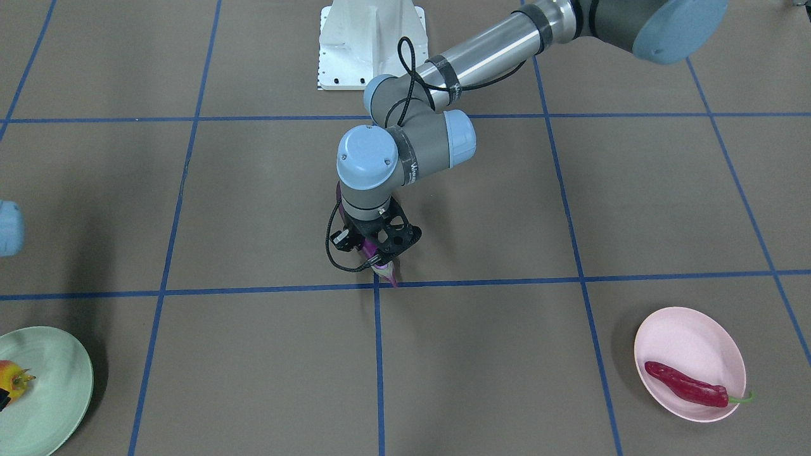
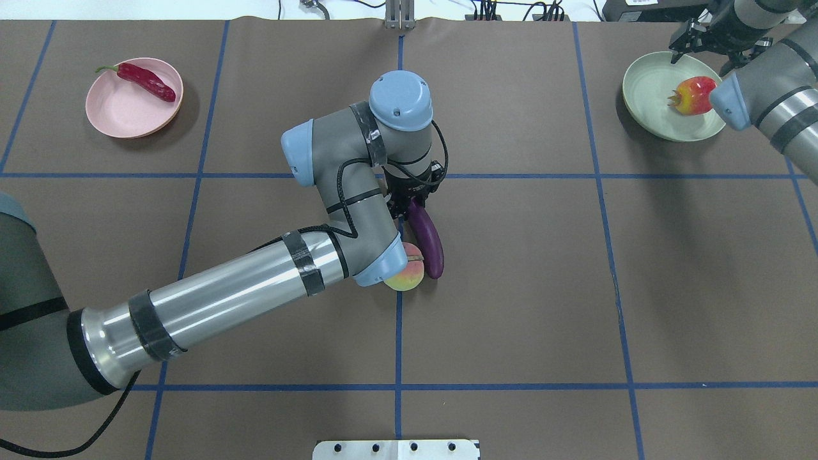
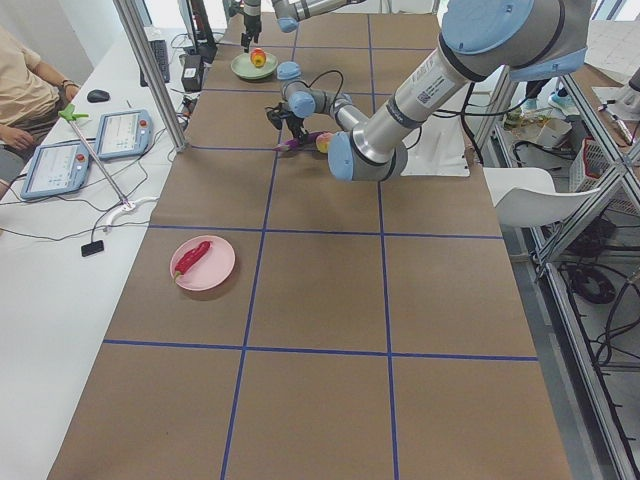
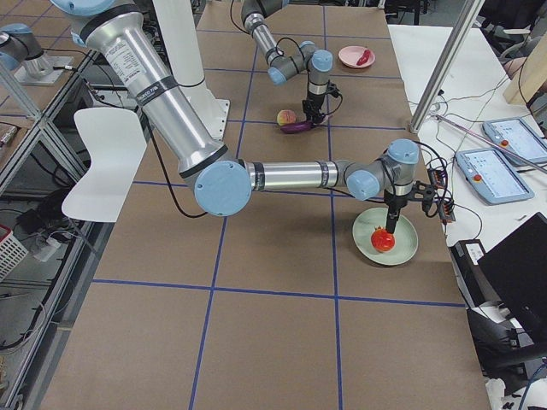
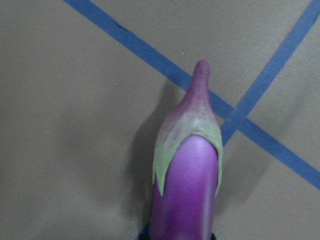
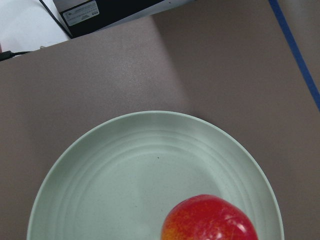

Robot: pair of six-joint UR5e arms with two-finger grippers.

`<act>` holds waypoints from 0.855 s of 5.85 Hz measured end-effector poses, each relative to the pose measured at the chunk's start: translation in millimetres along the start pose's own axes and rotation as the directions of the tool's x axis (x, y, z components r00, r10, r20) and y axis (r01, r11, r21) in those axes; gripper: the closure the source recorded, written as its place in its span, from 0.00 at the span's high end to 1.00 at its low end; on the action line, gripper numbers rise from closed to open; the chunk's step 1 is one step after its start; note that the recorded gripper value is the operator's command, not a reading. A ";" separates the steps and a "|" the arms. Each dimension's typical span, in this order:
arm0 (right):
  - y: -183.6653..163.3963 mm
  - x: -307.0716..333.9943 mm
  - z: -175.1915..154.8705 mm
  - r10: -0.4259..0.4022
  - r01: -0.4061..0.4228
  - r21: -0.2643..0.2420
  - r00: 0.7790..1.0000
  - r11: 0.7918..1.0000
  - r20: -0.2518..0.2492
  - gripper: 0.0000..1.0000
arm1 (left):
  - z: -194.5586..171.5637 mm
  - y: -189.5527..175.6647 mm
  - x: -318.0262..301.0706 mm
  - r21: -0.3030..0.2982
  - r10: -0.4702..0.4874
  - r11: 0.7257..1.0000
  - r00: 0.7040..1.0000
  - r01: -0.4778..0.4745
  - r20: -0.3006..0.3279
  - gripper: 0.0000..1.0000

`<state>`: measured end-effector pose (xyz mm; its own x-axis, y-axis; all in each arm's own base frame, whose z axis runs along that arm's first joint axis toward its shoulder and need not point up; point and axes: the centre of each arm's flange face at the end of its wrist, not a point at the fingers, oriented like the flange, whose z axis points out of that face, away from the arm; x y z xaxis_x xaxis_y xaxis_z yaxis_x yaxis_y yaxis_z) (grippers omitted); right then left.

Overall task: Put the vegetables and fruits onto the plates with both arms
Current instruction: 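Carry the eggplant to the pink plate with the left gripper while the right gripper withdraws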

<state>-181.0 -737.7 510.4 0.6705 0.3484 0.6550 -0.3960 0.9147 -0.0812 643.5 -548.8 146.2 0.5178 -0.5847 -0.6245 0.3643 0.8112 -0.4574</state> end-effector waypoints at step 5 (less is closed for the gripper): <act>168.4 -134.2 -37.7 0.223 -0.203 -0.139 0.964 0.969 0.146 1.00 | -142.8 -251.1 -83.4 0.035 0.109 0.994 0.990 -0.106 -0.090 0.00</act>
<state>-314.0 -622.7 380.5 0.4665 0.5100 0.7227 -0.4327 0.8442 -0.3164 398.3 -705.1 222.8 0.4823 -0.4912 -0.7253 0.3343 0.8686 -0.3658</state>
